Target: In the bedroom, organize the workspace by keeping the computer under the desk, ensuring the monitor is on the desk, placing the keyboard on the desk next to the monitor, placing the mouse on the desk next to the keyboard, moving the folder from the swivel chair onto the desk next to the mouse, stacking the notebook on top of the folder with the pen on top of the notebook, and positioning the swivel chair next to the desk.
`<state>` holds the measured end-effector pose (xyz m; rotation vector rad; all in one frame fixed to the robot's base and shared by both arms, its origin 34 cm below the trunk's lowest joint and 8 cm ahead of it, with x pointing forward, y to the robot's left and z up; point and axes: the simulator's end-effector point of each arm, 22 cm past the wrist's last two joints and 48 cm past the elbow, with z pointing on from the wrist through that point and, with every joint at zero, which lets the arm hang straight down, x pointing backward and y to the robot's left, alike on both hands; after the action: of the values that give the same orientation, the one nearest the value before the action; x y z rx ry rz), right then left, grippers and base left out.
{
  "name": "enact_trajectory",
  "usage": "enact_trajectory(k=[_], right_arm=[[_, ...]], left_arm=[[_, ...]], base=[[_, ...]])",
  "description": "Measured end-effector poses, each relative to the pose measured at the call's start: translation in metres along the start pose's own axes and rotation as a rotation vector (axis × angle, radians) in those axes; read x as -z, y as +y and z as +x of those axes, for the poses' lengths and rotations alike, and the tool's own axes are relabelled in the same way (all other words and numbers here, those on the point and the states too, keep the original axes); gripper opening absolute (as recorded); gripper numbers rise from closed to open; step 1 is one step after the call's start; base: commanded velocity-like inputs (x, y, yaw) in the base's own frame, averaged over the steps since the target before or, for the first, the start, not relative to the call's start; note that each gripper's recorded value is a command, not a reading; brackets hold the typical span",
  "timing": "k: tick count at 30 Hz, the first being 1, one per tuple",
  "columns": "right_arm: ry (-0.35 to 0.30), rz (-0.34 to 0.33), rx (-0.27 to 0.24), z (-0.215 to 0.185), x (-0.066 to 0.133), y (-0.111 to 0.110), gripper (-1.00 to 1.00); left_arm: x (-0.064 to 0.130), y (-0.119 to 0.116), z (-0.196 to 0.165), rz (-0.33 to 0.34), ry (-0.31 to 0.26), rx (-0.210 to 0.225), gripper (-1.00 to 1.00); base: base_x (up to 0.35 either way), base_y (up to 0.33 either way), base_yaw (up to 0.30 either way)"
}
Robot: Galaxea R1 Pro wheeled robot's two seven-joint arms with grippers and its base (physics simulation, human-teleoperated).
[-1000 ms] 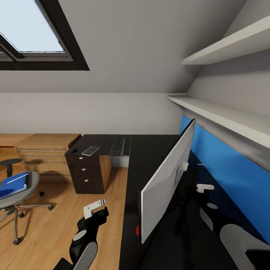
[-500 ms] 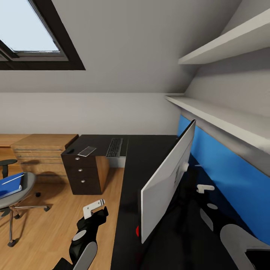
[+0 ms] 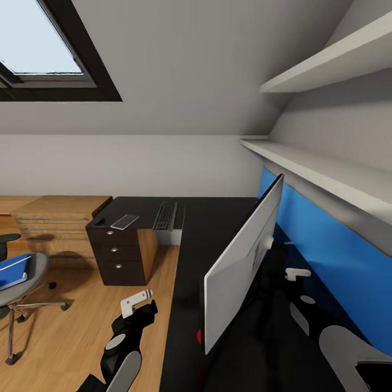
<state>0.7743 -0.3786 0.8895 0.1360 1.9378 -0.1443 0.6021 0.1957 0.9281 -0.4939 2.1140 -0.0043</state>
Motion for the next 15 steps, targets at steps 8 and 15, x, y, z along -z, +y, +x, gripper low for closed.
enact_trajectory(k=[8, 15], right_arm=[[0.000, 0.001, -0.001, 0.0001, 0.0000, -0.0003, -1.00], [-0.003, -0.001, 0.001, -0.0009, -0.0001, 0.0004, -1.00]], left_arm=[[0.0001, -0.0003, 0.0001, 0.000, 0.000, 0.000, 1.00], [0.0001, -0.0003, 0.0001, 0.000, 0.000, -0.001, 1.00]], base=[[0.054, -0.039, 0.000], [0.003, -0.003, 0.000]])
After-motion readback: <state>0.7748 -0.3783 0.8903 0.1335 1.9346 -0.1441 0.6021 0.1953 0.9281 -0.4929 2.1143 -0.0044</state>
